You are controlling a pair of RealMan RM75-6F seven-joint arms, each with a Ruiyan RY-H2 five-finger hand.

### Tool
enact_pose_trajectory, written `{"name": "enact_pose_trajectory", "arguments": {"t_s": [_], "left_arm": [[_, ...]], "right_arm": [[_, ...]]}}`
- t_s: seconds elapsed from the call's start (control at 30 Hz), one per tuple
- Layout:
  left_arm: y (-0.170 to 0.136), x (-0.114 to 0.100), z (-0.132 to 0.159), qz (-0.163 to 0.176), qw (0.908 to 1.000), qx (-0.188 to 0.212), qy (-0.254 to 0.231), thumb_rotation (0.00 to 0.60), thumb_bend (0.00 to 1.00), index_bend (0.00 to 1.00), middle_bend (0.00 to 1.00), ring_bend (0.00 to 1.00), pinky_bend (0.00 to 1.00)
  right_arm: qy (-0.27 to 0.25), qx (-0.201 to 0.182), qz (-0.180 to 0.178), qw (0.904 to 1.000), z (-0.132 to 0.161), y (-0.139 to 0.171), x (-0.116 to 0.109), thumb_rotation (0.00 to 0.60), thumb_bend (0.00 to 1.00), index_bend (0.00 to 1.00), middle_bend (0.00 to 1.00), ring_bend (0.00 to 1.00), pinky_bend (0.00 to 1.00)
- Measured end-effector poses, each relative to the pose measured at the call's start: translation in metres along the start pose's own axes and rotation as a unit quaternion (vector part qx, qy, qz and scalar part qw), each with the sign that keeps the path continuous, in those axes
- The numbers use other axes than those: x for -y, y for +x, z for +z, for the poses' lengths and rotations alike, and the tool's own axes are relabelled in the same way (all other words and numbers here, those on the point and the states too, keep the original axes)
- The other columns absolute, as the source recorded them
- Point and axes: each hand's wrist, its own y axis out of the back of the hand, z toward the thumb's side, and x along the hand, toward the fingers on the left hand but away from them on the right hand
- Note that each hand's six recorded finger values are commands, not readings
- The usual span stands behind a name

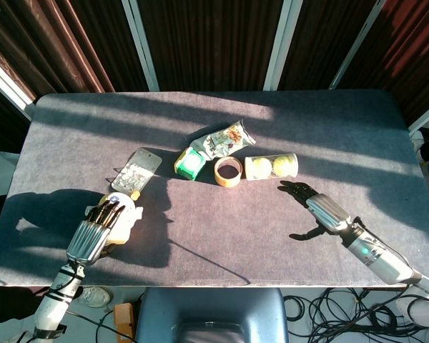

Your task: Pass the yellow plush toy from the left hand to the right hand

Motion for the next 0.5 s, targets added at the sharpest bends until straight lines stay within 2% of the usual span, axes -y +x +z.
{"name": "enact_pose_trajectory", "arguments": {"t_s": [0.5], "left_arm": [[0.0016, 0.0026, -0.0055, 0.006, 0.9999, -0.008, -0.008, 0.6, 0.2, 0.0, 0.09, 0.07, 0.2]], "right_arm": [[0.001, 0.002, 0.003, 1.0, -0.0004, -0.0007, 0.0037, 0.6, 0.0, 0.0, 0.0, 0.0, 0.0]]}}
